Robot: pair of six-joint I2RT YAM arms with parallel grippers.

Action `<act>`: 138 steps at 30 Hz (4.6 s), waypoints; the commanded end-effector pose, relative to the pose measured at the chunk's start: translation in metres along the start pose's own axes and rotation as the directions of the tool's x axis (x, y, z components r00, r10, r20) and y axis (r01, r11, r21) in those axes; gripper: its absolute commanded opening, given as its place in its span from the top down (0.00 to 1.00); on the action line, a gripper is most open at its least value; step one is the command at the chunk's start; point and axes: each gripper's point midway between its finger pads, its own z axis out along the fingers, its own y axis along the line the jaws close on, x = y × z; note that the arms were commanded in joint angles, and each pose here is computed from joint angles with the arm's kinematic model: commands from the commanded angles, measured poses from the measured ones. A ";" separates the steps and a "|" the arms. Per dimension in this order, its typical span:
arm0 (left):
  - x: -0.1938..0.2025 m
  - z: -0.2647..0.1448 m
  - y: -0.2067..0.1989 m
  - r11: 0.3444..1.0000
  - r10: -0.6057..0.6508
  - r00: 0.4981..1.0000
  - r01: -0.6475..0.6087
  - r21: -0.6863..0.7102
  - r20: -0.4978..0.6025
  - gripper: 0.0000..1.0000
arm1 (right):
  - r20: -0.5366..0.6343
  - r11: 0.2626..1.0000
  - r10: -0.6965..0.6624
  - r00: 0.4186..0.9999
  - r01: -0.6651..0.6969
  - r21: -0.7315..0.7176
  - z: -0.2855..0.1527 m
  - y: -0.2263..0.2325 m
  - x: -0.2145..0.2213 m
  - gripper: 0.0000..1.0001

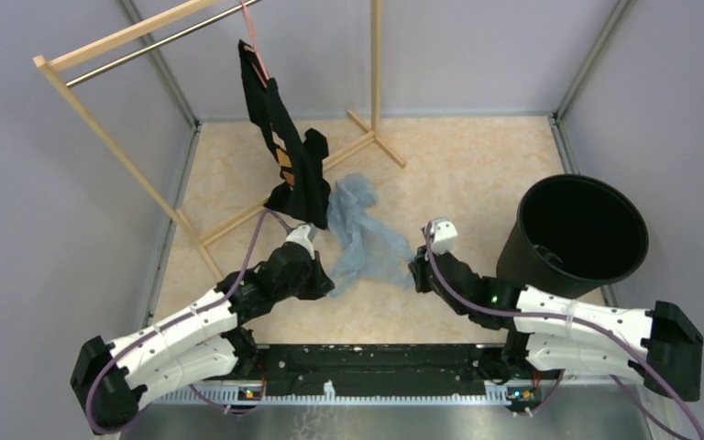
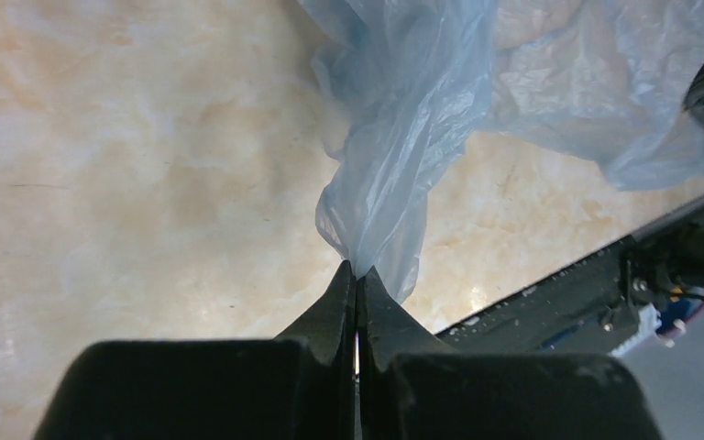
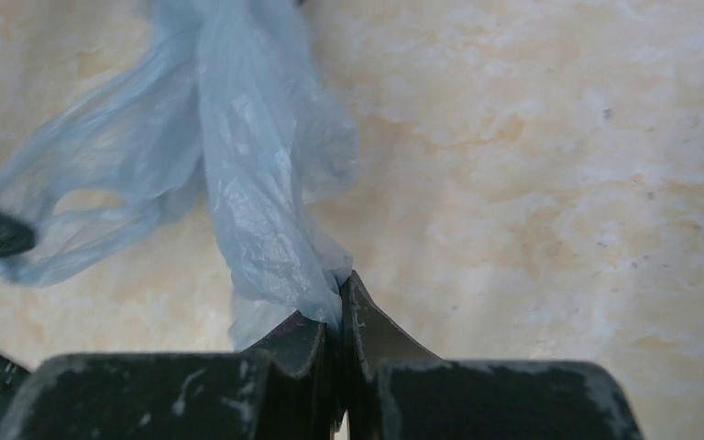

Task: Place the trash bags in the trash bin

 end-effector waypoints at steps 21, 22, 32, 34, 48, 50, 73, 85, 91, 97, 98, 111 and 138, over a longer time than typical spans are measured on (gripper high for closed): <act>-0.117 -0.102 -0.109 0.913 0.043 0.907 -0.206 0.353 0.419 1.00 | 0.213 0.933 -0.005 0.977 0.082 -0.351 -0.050 0.015 -0.150 1.00; -0.101 -0.091 -0.104 0.911 0.016 0.931 -0.164 0.378 0.364 1.00 | 0.156 0.923 0.032 0.987 0.031 -0.383 -0.041 0.017 -0.126 1.00; -0.234 -0.211 -0.214 0.814 0.250 0.752 -0.504 0.288 0.610 1.00 | 0.391 0.957 -0.100 0.915 0.195 -0.213 -0.097 0.024 -0.300 1.00; -0.260 -0.287 -0.264 0.687 0.212 0.647 -0.631 0.359 0.732 1.00 | 0.510 0.941 -0.097 0.855 0.245 -0.233 -0.147 0.037 -0.358 1.00; -0.071 -0.062 -0.028 0.995 0.053 0.961 -0.074 0.069 0.271 1.00 | 0.123 0.950 -0.029 0.992 0.065 -0.305 -0.031 -0.007 -0.088 1.00; -0.041 -0.049 -0.008 0.998 -0.019 0.978 0.008 0.058 0.206 1.00 | 0.014 0.949 0.013 1.000 -0.008 -0.314 -0.018 -0.011 -0.043 1.00; -0.128 -0.117 -0.052 0.989 0.006 0.869 -0.078 0.126 0.495 1.00 | 0.312 0.948 -0.004 0.950 0.103 -0.301 -0.078 -0.005 -0.149 1.00; -0.218 -0.200 -0.152 0.925 0.119 0.759 -0.318 0.205 0.640 1.00 | 0.356 0.943 -0.101 0.929 0.204 -0.263 -0.085 0.017 -0.237 1.00; -0.282 -0.371 -0.290 0.614 0.057 0.535 -0.685 0.393 0.843 1.00 | 0.716 0.839 -0.055 0.696 0.421 -0.345 -0.232 0.067 -0.389 1.00; -0.218 -0.221 -0.168 0.846 -0.002 0.642 -0.407 0.344 0.766 1.00 | 0.584 0.923 -0.075 0.808 0.279 -0.267 -0.150 0.019 -0.280 1.00; -0.194 -0.179 -0.134 0.901 -0.006 0.709 -0.302 0.311 0.705 1.00 | 0.496 0.939 -0.073 0.865 0.228 -0.259 -0.122 0.009 -0.244 1.00; -0.155 -0.132 -0.077 0.975 -0.072 0.823 -0.060 0.212 0.563 1.00 | 0.291 0.958 -0.037 0.956 0.116 -0.261 -0.069 -0.002 -0.172 1.00; -0.102 -0.149 -0.025 0.992 -0.081 0.886 0.030 0.120 0.457 1.00 | 0.096 0.850 0.070 0.993 -0.009 -0.527 -0.074 0.030 -0.092 1.00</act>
